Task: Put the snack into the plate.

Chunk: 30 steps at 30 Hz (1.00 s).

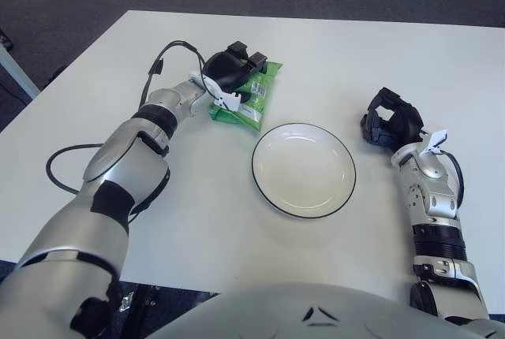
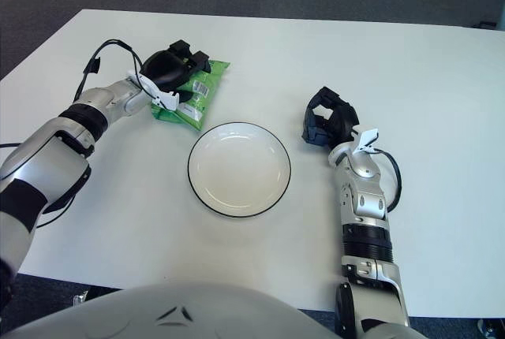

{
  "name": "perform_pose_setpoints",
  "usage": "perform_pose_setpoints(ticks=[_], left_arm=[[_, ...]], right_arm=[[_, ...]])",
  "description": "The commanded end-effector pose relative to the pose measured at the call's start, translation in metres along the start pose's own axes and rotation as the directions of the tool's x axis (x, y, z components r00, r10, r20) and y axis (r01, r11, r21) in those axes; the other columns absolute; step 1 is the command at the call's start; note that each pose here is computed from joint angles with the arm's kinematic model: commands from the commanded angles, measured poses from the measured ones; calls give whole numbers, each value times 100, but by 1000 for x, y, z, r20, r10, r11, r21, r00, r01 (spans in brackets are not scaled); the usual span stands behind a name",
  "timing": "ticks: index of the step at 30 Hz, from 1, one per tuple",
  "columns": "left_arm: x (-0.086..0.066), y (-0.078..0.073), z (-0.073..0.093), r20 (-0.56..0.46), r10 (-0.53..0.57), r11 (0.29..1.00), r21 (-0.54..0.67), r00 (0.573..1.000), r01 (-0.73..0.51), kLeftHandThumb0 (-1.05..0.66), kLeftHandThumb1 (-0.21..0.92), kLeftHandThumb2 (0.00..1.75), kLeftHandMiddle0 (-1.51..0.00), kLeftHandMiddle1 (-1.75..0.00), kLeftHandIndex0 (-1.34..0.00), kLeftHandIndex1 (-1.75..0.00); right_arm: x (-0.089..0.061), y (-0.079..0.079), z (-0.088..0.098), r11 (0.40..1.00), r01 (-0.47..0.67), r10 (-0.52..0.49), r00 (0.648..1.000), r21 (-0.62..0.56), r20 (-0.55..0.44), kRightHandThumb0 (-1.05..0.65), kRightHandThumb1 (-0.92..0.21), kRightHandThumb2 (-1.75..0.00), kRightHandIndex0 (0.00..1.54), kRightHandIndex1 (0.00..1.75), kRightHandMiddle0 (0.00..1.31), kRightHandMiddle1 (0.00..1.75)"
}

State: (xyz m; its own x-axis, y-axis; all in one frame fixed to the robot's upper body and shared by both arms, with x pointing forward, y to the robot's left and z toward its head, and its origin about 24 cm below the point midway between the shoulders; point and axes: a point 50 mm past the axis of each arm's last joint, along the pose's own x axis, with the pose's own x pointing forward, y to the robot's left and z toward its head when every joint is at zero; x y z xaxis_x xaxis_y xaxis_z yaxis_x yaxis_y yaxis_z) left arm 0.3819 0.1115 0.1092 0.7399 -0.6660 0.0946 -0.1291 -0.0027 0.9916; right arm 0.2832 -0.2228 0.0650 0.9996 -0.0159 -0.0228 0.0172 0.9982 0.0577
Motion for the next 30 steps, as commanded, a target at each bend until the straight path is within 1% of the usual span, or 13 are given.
perform_pose_setpoints(ticks=[1, 8, 14, 20, 21, 23, 26, 30], left_arm=[[-28, -48, 2, -34, -212, 977, 19, 977, 212, 0, -5, 165, -92, -150, -73, -175], [-27, -49, 0, -68, -231, 973, 0, 970, 232, 0, -6, 168, -91, -157, -72, -175], [-27, -49, -1, -84, -256, 967, -19, 963, 255, 0, -6, 168, -92, -156, -71, -175], [-25, -47, -1, -84, -245, 969, -55, 966, 241, 0, -6, 168, -93, -156, -69, -175], [-24, -44, -2, -81, -241, 970, -57, 967, 237, 0, -6, 168, -93, -157, -69, -175], [-20, -33, -5, -60, -218, 975, -60, 974, 215, 0, -6, 169, -93, -158, -69, -175], [-16, -20, -7, -38, -194, 979, -67, 980, 191, 0, -8, 171, -94, -159, -70, -175], [-14, -14, -8, -51, -173, 981, -95, 984, 167, 0, -10, 173, -95, -159, -71, -175]], right_arm=[[-13, -1, -29, 999, 27, -22, 992, 37, -122, -48, -32, -131, 130, 175, 61, 175], [-13, -1, -28, 999, 23, -19, 993, 33, -119, -48, -32, -131, 129, 175, 61, 175], [-12, -2, -28, 999, 23, -19, 993, 32, -119, -48, -32, -131, 130, 175, 61, 175], [-12, -2, -29, 999, 31, -26, 992, 44, -122, -48, -32, -132, 131, 175, 61, 175], [-11, -2, -29, 998, 33, -27, 992, 44, -123, -48, -32, -132, 131, 175, 61, 175], [-12, -2, -29, 998, 35, -29, 992, 42, -124, -48, -31, -132, 131, 175, 62, 175], [-12, -2, -29, 999, 34, -29, 992, 41, -125, -48, -31, -133, 131, 175, 62, 175], [-11, -3, -30, 999, 34, -28, 992, 42, -127, -49, -30, -133, 131, 175, 62, 175]])
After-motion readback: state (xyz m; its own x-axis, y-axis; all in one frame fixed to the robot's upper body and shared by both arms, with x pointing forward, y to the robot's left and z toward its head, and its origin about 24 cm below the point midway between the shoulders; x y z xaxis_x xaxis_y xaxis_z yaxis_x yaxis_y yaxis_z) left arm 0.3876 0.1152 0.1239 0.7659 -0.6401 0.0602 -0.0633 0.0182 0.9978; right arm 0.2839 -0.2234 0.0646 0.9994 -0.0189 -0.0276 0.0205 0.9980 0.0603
